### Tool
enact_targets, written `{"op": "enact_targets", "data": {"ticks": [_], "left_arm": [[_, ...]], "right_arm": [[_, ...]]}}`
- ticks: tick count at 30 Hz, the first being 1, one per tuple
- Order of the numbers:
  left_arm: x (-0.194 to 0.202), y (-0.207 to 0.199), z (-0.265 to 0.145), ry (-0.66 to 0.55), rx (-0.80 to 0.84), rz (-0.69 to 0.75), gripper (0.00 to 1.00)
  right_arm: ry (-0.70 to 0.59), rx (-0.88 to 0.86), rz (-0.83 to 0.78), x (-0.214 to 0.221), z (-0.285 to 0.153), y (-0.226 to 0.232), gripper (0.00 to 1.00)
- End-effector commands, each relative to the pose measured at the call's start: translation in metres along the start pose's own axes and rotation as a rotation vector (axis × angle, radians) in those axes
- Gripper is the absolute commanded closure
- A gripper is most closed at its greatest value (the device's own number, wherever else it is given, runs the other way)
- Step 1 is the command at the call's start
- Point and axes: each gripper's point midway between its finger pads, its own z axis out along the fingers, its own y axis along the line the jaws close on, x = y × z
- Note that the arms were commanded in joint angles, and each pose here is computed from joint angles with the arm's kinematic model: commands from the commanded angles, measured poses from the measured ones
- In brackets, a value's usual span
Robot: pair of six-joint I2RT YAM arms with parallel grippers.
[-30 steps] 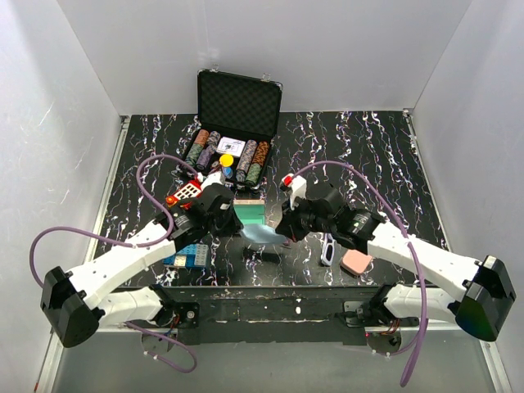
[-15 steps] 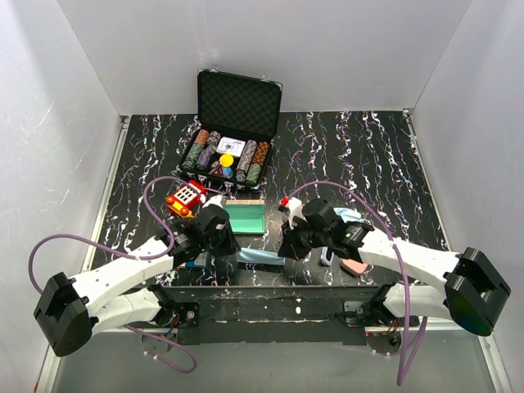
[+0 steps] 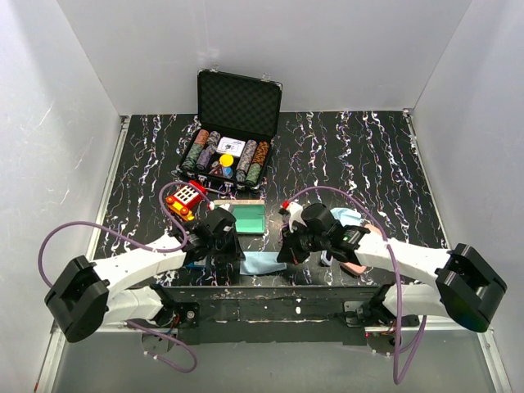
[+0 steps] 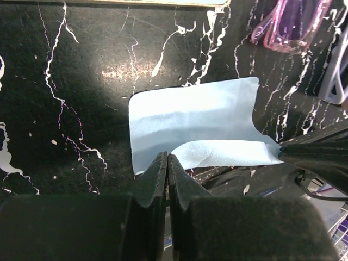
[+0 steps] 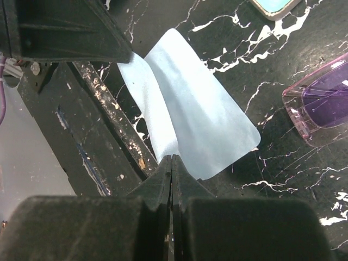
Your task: Organize the sunglasses
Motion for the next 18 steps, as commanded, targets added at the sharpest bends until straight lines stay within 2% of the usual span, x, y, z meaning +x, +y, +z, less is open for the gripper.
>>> {"op": "enact_targets", "data": {"ticks": [1,9,11,18], "left_arm": [[-0.014,-0.015,0.002,-0.029,0.018,0.006,1.00],[-0.019,-0.014,0.009,-0.032,-0.006,0.010,1.00],[-0.024,-0.011,0.011,-0.060,-0.030,0.014,1.00],[-0.025,-0.008,0.020,-0.044,-0.067,0.026,1.00]], "right_arm": [[-0.038,0.028,0.011,-0.011,0.006,-0.005,0.99],[-0.051,0.133,0.023,-0.010,0.007,-0.025,0.99],[-0.054,0.148,0.019,-0.010,0.007,-0.028,0.99],[-0.040,0.174,0.015,-0.011,0.013,-0.034,0.99]]}}
